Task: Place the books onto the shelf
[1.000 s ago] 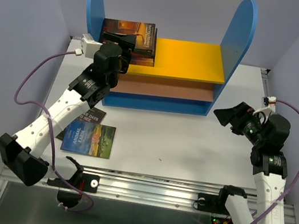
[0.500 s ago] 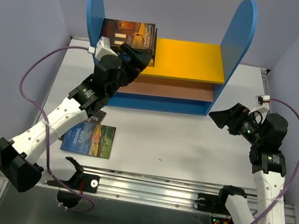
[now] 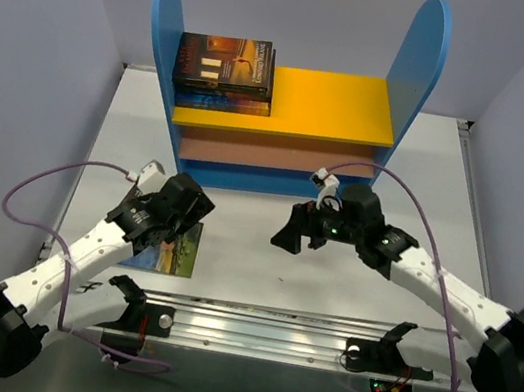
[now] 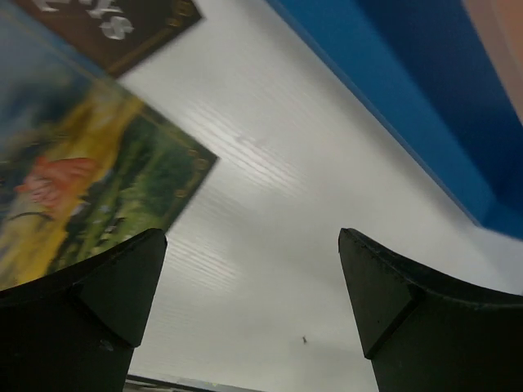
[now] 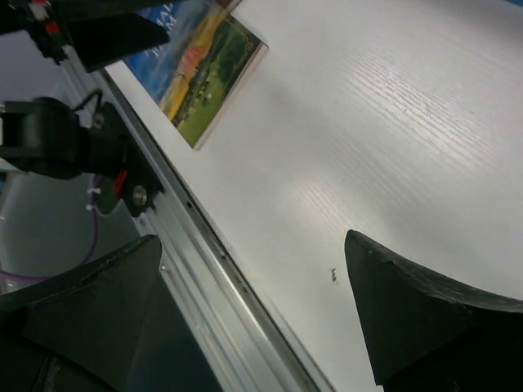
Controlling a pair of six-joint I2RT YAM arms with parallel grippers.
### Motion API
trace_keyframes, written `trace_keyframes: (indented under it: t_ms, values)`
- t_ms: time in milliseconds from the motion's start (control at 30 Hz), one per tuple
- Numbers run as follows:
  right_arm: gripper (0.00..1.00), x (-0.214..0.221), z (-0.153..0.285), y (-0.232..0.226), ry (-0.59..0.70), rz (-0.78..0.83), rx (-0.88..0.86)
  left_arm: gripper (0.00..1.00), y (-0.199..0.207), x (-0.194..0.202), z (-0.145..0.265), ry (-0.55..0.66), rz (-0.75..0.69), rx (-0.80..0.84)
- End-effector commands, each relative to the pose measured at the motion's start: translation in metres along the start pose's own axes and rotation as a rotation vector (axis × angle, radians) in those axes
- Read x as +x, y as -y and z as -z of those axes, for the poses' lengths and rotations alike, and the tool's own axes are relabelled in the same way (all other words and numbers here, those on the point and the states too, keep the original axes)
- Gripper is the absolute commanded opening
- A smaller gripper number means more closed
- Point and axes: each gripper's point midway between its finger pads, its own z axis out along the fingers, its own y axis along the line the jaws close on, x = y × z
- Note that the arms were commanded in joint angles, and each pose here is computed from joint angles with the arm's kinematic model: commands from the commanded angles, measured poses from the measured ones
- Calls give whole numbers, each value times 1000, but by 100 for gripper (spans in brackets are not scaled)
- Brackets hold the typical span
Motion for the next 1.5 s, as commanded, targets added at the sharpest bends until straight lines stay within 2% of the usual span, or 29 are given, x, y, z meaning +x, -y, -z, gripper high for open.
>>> trace_keyframes:
  t_ms: [0,67,100,233,300,333,400,467,567,767,967,1267,1367,1400,1467]
  values:
    - [100,-18,-44,-21,35,229,-122,99,-69,-32,13,154,171,-178]
    - [100,-10,-75,-38,-24,341,-180,99,-80,-39,14,206,218,-153]
    - [100,0,-85,-36,-54,352,-187,99,-83,-41,11,217,213,-159]
    - [100,-9,-132,-44,-84,389,-255,99,-100,-61,6,288,258,-207]
    - [100,10,-158,-37,-154,389,-281,99,-96,-67,-5,271,247,-192]
    - [100,11,-166,-35,-161,388,-283,99,-106,-64,-17,236,189,-242]
    - [100,11,-181,-49,-167,432,-324,99,-117,-68,-32,194,213,-296]
    - [100,20,-198,-44,-191,455,-321,99,-128,-72,-39,196,206,-339]
    - [100,10,-221,-50,-180,477,-336,99,-140,-77,-46,203,227,-375]
    - [100,43,-260,-42,-274,472,-325,99,-159,-80,-46,227,251,-419]
    - [100,53,-276,-44,-311,411,-334,99,-162,-74,-52,203,246,-415]
    - [97,45,-252,-90,-351,238,-457,99,-166,-58,-61,161,295,-407]
    - [89,38,-250,-100,-358,176,-469,99,-165,-58,-58,177,318,-389]
    - [78,37,-251,-101,-358,158,-463,99,-165,-58,-58,179,329,-385]
    - [71,37,-253,-103,-368,125,-466,99,-163,-56,-57,179,337,-365]
